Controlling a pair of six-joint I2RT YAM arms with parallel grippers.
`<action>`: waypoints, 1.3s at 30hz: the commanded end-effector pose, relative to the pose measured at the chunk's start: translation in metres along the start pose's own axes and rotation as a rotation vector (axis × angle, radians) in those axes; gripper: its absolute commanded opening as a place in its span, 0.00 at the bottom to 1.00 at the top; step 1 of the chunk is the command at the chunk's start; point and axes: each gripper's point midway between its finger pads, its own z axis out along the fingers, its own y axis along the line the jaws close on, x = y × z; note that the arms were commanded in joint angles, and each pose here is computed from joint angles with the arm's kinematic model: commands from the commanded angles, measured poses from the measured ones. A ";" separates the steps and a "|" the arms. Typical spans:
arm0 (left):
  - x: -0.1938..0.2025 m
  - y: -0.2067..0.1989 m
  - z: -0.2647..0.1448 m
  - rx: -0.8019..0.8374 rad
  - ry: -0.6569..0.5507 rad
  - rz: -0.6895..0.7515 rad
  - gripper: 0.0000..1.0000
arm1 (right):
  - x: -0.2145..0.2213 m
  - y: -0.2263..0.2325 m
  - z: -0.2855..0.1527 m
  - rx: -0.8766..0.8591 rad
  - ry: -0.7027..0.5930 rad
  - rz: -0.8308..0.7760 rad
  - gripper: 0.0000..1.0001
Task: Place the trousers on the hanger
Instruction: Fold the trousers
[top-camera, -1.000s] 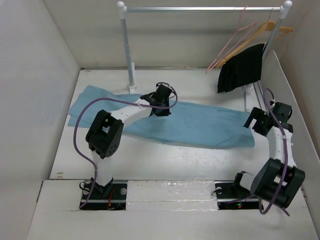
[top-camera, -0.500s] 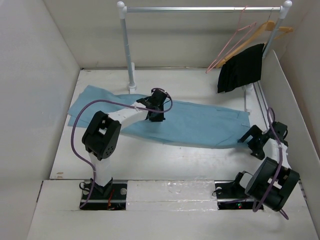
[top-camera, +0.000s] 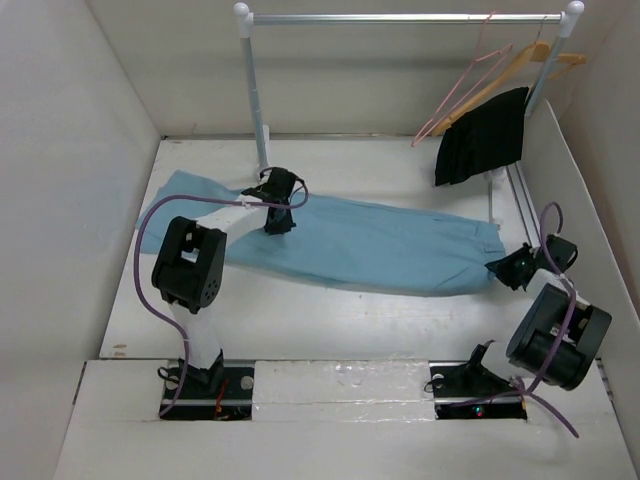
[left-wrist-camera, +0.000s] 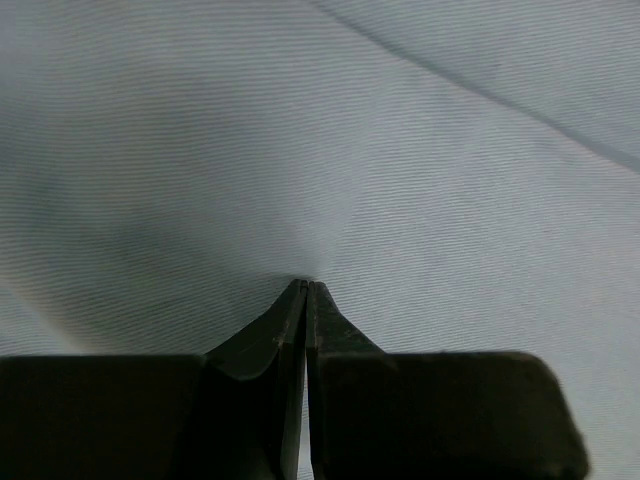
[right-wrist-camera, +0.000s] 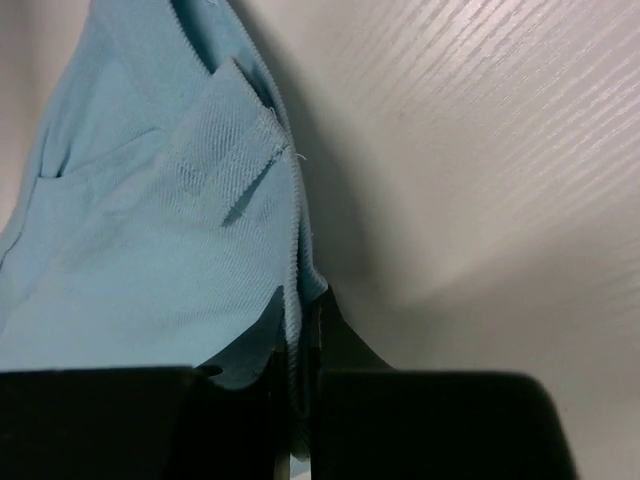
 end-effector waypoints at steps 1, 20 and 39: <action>0.013 0.010 -0.005 -0.033 0.032 0.031 0.00 | -0.053 0.023 -0.026 0.013 -0.143 -0.095 0.00; 0.190 -0.200 -0.051 0.399 0.427 0.442 0.00 | -0.129 0.185 -0.237 -0.062 -0.547 -0.639 0.00; -0.127 0.003 -0.221 0.331 -0.358 -0.250 0.12 | 0.082 0.423 -0.235 -0.797 -0.218 -0.849 0.00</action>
